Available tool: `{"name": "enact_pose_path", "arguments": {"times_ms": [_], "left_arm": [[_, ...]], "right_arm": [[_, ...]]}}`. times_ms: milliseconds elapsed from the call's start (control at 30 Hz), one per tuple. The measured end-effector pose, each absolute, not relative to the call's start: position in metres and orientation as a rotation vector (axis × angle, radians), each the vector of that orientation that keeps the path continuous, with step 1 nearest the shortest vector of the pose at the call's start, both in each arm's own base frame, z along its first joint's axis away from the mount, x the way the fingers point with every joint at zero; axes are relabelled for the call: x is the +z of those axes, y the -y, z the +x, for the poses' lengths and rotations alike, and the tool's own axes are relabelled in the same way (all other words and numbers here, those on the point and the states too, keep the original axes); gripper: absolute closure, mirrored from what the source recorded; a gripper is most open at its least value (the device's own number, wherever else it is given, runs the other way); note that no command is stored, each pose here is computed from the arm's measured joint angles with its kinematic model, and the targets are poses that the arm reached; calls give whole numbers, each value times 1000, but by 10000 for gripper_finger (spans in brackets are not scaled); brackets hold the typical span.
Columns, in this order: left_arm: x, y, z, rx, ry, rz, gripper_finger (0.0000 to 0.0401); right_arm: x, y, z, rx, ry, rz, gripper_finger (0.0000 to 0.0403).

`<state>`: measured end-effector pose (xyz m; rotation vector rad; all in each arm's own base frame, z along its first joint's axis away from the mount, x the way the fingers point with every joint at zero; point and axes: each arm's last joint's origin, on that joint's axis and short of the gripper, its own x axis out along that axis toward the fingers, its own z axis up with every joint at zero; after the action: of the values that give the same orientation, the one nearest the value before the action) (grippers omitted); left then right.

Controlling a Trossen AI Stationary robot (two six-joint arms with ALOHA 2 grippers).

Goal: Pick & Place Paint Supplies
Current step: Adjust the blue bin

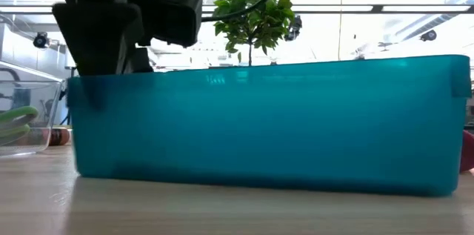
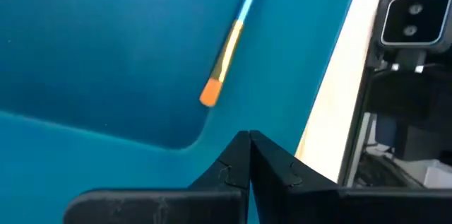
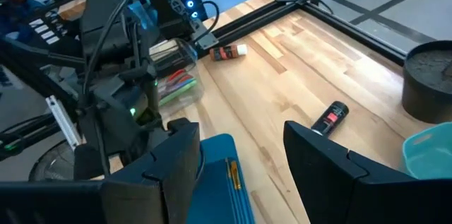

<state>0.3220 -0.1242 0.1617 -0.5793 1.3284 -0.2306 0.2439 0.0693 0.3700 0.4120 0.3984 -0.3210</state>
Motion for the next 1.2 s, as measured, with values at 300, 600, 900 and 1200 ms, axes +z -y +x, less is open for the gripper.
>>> {"name": "enact_pose_path", "arguments": {"times_ms": [300, 600, 900, 1200], "left_arm": [[170, 157, 326, -247, -1213, -743, 391], [179, 151, 342, -155, -1038, -826, 391], [190, 92, 372, -73, -928, -783, 391], [180, 75, 432, -90, -999, -675, 391]], "right_arm": [[369, -78, 241, -286, -407, 400, 199], [369, -80, 241, -252, -421, 379, 199], [369, -81, 240, -245, -424, 354, 199], [369, -81, 240, -247, -424, 350, 199]]}}
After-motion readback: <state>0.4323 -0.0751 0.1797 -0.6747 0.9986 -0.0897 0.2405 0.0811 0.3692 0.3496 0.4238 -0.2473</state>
